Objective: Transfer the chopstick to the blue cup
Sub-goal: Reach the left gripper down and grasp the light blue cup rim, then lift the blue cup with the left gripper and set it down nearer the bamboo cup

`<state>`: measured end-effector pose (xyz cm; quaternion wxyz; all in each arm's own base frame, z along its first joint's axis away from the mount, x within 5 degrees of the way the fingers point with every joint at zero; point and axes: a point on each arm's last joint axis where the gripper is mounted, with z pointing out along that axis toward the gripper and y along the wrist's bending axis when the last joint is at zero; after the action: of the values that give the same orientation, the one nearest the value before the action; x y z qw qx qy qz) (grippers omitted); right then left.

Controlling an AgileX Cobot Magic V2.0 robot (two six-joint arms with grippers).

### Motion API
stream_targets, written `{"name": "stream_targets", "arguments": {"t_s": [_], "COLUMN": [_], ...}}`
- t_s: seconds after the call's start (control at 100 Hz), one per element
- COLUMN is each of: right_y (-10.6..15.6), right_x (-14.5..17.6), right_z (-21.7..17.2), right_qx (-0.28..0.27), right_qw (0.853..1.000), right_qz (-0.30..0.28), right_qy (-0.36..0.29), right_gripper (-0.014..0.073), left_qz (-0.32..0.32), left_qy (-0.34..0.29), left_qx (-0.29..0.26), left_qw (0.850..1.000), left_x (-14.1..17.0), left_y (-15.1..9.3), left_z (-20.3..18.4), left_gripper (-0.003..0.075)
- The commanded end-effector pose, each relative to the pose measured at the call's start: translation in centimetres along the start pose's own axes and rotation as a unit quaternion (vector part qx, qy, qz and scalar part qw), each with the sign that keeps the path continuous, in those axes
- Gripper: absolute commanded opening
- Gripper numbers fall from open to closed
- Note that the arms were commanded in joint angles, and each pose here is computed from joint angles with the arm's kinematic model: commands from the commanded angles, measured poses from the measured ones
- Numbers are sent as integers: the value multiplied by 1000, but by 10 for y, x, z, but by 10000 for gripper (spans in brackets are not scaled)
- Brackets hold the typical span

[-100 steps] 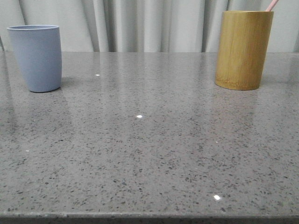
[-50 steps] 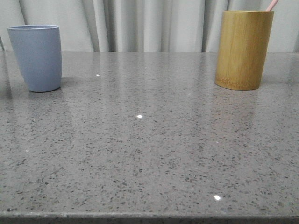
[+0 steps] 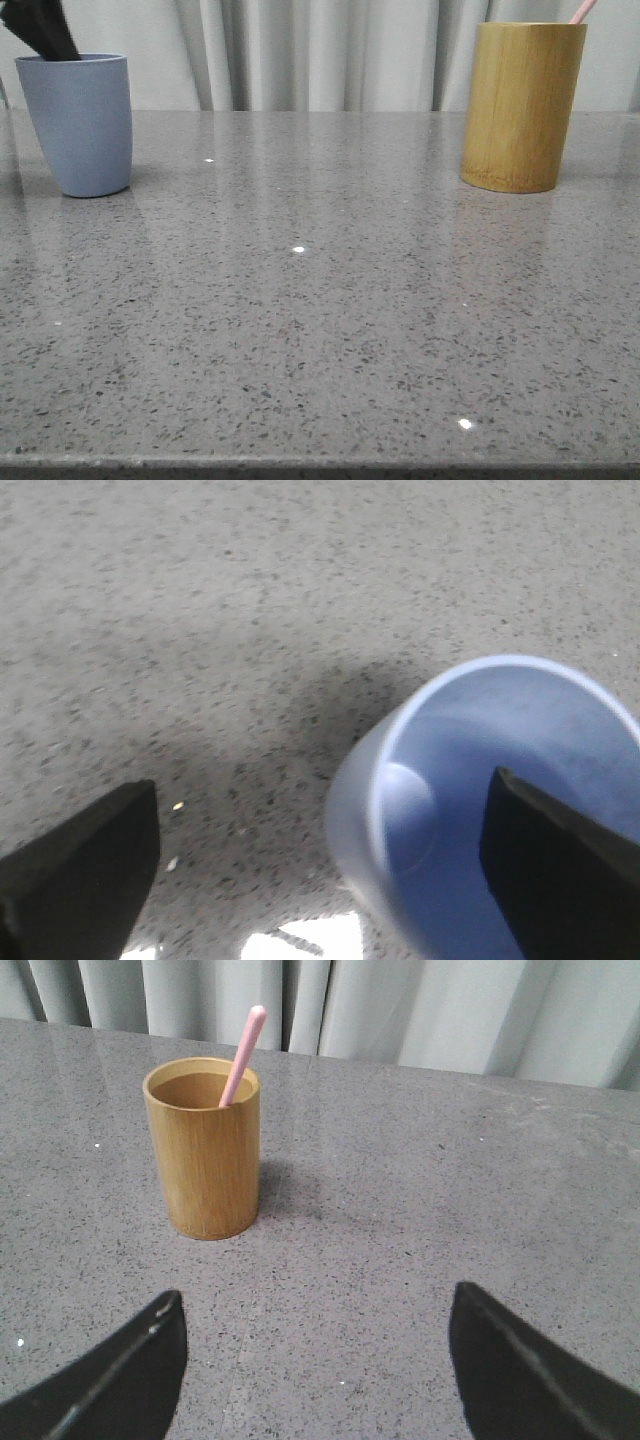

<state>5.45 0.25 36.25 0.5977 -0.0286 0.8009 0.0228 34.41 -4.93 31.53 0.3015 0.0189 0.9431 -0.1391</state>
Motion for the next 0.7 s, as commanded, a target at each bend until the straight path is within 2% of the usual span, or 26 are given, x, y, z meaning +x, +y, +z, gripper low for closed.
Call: {"name": "stream_targets", "arguments": {"t_s": [0.0,0.07,0.14,0.44,0.56,0.69], "right_y": [0,0,0,0,0,0], "right_x": [-16,-16,-16,-15,-15,-15], "right_z": [-2,-2,-2,-2,-2,-2], "right_qx": [1,1,1,2,2,2], "right_qw": [999,999,999,999,999,999], "right_qz": [-2,-2,-2,-2,-2,-2], "right_qy": [-47,-46,-45,-43,-43,-41], "right_gripper": [549,549,549,549,549,549], "left_qz": [9,14,16,16,18,37], "left_qy": [-67,-73,-78,-79,-78,-76], "left_qx": [18,21,22,21,24,41], "left_qw": [998,997,997,997,997,996], "left_x": [-16,-16,-17,-17,-21,-30], "left_y": [-16,-20,-22,-21,-23,-38], "left_z": [-18,-17,-16,-13,-18,-33], "left_gripper": [603,558,479,-20,-19,-19]}}
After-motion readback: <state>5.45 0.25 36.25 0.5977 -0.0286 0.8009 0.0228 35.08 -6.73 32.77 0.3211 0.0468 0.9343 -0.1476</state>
